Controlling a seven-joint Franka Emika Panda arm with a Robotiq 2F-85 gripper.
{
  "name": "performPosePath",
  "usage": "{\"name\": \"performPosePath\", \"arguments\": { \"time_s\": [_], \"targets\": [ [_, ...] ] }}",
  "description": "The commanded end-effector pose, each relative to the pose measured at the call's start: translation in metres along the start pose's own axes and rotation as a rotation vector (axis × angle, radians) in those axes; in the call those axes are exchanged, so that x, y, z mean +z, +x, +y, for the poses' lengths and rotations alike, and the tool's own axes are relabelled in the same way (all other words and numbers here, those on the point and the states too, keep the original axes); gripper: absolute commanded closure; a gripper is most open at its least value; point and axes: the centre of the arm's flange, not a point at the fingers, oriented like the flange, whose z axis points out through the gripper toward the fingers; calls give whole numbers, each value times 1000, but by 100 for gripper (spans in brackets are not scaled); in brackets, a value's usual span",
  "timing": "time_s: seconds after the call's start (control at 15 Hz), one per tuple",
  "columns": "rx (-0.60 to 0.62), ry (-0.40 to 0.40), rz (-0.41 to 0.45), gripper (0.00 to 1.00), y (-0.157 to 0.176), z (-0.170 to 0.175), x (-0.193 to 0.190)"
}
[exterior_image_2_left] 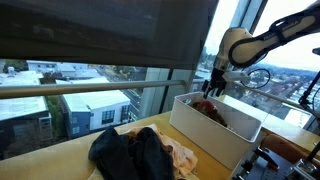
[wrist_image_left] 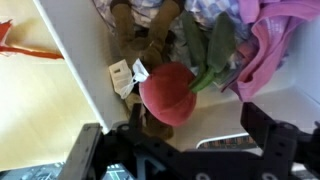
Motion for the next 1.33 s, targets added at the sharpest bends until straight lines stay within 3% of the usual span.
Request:
{"name": "performPosePath", "arguments": {
  "time_s": [0.0, 0.87, 0.93, 1.07, 1.27],
  "targets": [
    [19, 25, -21, 0, -9, 15, 47],
    [86, 32, -113, 0, -34, 36, 164],
    [86, 33, -117, 22, -36, 35, 169],
    [77, 34, -126, 32, -40, 30, 170],
    [56, 48, -119, 57, -43, 21, 147]
  ]
}}
